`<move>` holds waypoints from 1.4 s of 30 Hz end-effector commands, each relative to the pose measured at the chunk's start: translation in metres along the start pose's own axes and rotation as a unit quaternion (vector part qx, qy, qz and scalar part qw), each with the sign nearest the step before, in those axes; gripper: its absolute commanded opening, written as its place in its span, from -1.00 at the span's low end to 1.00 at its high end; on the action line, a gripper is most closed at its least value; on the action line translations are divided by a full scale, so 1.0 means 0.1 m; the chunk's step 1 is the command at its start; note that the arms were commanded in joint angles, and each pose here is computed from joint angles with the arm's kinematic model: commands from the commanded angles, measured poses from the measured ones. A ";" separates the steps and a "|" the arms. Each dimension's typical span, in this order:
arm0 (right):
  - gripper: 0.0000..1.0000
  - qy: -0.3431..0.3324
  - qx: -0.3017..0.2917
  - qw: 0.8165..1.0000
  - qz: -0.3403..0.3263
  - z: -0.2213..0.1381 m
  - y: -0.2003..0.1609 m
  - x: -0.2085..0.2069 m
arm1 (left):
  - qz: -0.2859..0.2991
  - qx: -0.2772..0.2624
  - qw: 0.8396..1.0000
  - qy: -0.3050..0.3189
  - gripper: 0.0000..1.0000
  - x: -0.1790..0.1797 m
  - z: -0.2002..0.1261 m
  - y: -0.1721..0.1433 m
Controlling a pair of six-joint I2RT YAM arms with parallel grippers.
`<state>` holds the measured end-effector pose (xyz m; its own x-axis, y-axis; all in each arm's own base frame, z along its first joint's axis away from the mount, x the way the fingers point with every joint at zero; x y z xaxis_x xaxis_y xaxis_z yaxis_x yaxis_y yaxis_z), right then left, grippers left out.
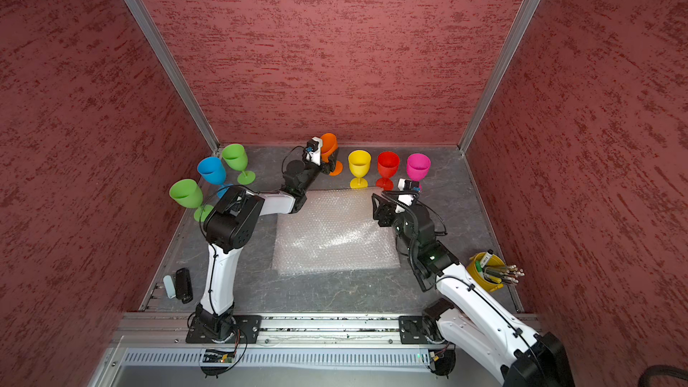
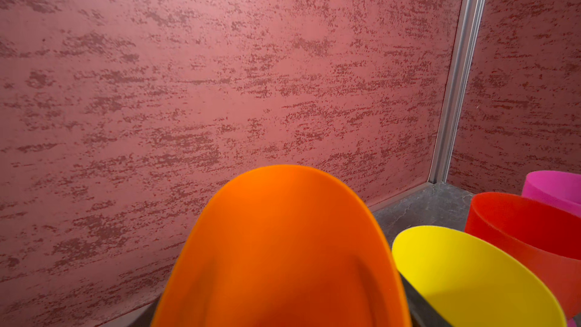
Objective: Unpack wine glasses from bubble wrap
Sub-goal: Place the wine glass at the center of the board.
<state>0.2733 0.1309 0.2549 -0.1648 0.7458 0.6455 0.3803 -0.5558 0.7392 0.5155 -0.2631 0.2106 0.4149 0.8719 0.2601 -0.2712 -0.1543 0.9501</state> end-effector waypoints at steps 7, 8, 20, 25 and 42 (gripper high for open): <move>0.40 -0.002 -0.034 0.999 -0.017 -0.02 0.12 0.01 | 0.011 0.030 0.999 -0.016 0.53 -0.16 0.06 -0.31; 0.40 -0.003 -0.034 0.999 -0.018 -0.02 0.11 0.00 | 0.012 0.034 0.999 -0.018 0.55 -0.18 0.06 -0.33; 0.45 -0.012 -0.040 0.999 -0.028 -0.03 0.14 -0.01 | 0.003 0.054 0.998 -0.016 0.81 -0.26 0.03 -0.47; 0.49 -0.017 -0.037 0.999 -0.030 -0.01 0.14 -0.01 | -0.005 0.059 0.998 -0.008 0.98 -0.22 0.01 -0.46; 0.98 -0.026 -0.083 0.994 -0.070 -0.19 0.57 0.23 | 0.001 -0.031 0.999 0.025 0.99 0.21 -0.51 0.87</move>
<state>0.2760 0.1193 0.2882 -0.1680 0.8172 0.5513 0.2739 -0.4985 0.8225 0.4714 -0.2454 0.2615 0.4048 0.8782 0.2548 -0.2835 -0.1444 0.9480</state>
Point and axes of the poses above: each gripper's point midway between its finger pads, its own z axis out along the fingers, its own x axis along the line the jaws close on, y = z × x, the point moved 4 cm from there along -z, back along the fingers, and after that the axes turned 14 degrees about z, right-handed, at the moved point
